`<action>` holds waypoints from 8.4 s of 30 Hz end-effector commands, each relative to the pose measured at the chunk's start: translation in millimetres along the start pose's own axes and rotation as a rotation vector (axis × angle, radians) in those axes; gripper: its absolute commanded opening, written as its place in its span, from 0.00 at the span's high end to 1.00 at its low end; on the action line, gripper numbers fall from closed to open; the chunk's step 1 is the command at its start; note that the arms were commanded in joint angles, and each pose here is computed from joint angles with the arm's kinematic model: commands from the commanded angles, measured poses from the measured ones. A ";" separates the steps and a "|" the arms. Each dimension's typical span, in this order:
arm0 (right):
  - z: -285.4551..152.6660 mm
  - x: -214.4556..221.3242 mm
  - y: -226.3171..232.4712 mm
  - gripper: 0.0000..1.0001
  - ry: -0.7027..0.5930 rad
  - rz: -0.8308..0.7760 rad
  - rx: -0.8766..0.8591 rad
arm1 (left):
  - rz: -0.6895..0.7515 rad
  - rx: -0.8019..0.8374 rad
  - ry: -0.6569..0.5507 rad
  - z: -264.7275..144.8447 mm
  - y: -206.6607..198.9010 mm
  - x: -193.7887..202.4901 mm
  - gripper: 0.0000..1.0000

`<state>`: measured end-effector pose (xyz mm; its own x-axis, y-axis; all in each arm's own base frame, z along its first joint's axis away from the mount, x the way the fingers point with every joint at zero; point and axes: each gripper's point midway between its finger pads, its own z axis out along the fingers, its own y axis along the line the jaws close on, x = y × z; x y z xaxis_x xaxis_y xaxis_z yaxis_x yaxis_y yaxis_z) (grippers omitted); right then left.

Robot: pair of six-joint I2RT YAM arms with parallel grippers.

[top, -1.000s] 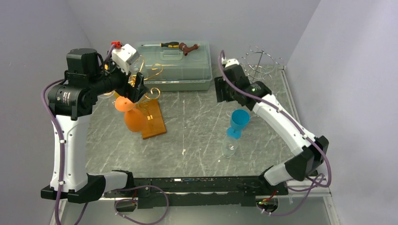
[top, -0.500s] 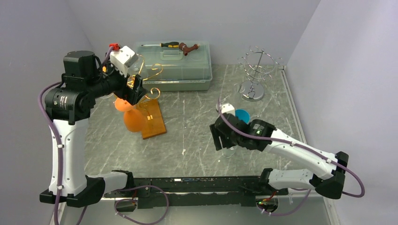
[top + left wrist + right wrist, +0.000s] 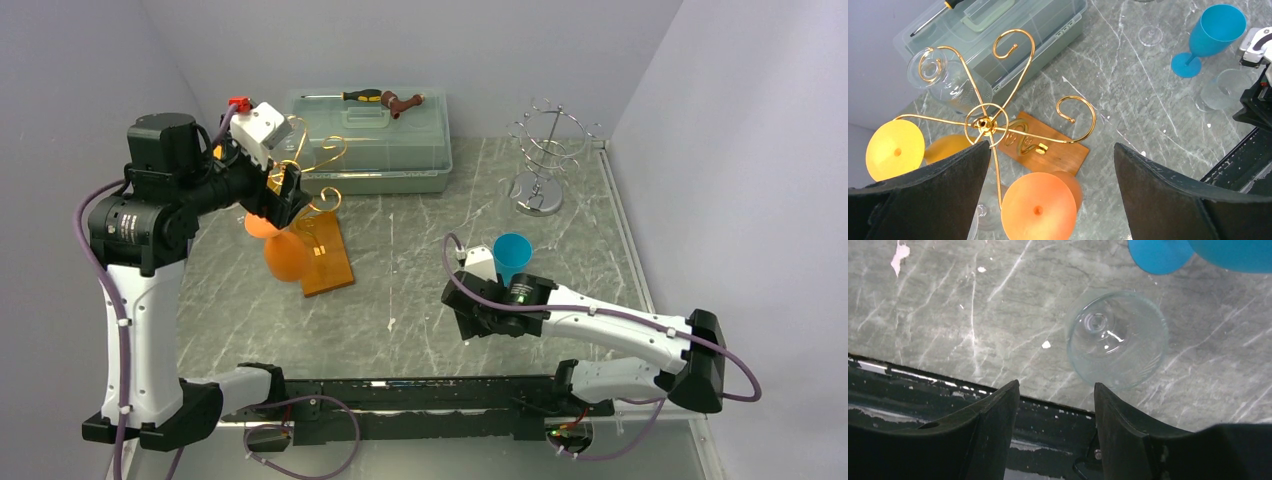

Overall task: Place the wine glass upside down on the wine glass rack
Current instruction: Pick up the wine glass at the center of the board, then turn the wine glass upside down at the wine rack.

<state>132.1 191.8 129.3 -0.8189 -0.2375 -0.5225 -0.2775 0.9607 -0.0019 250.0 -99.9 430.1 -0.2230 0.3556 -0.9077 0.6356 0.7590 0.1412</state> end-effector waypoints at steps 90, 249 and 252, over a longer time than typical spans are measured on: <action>-316.3 -305.0 149.6 1.00 -1.049 0.101 -1.124 | -0.151 0.272 -0.074 12.7 -45.5 -13.5 0.01; -37.0 -307.6 223.9 0.93 -1.041 -0.531 -1.167 | 0.122 0.016 0.038 -49.2 -22.3 7.4 0.01; -41.7 -306.4 226.3 0.94 -1.068 -0.541 -1.165 | 0.126 0.012 0.038 -48.5 -21.2 7.5 0.01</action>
<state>308.5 471.5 264.1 -0.1341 0.0385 -0.9902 -0.9840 0.1131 0.1376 199.8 -87.1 432.6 -0.1850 0.4769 -0.8593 0.6799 0.6934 0.2385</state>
